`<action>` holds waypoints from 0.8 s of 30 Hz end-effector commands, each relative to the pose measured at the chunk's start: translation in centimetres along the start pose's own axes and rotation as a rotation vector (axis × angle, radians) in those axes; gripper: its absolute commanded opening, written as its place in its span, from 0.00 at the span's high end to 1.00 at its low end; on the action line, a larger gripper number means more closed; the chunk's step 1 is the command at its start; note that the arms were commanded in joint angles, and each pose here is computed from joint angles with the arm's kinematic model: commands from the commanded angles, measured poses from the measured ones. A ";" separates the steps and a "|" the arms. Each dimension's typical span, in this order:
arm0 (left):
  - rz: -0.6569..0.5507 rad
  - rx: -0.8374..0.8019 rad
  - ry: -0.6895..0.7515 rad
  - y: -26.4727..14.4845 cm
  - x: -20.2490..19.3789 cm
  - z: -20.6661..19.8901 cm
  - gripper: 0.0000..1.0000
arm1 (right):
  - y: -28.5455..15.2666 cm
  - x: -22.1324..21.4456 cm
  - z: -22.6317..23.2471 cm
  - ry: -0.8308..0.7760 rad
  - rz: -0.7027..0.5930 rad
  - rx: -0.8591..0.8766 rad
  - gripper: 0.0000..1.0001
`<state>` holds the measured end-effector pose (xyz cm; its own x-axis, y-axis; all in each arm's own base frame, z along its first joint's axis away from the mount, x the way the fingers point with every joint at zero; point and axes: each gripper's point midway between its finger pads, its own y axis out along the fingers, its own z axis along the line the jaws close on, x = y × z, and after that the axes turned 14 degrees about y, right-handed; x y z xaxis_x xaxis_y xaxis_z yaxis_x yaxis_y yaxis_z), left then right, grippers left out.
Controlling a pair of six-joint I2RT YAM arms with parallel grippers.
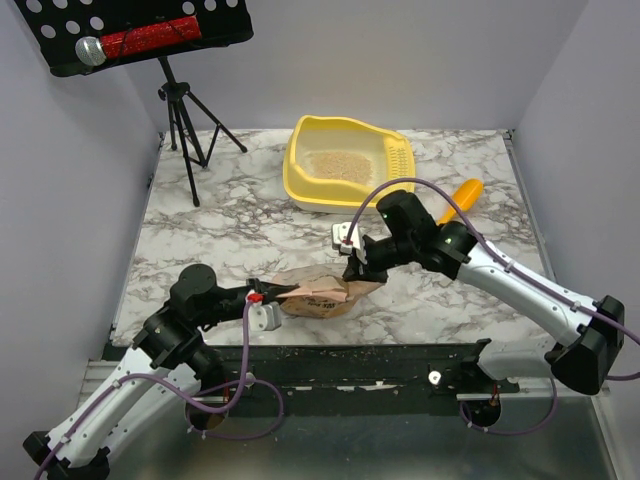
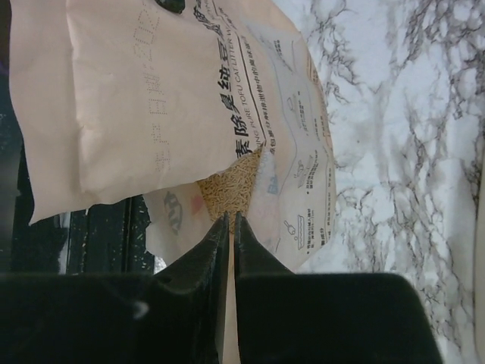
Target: Fill the litter box with clean litter
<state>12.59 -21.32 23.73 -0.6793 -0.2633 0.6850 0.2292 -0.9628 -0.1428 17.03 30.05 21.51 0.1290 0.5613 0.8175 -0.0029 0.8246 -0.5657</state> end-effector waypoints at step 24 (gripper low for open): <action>-0.098 0.276 0.108 0.6 2.4 6.4 1.00 | 7.2 -4.6 -4.0 0.225 0.176 -0.127 0.47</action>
<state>15.07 -21.82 24.03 -0.6690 -0.2808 0.6881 0.3200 -0.9445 -0.0744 17.44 32.83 13.38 0.3270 0.6564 0.6799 -0.0640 0.7331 -0.6771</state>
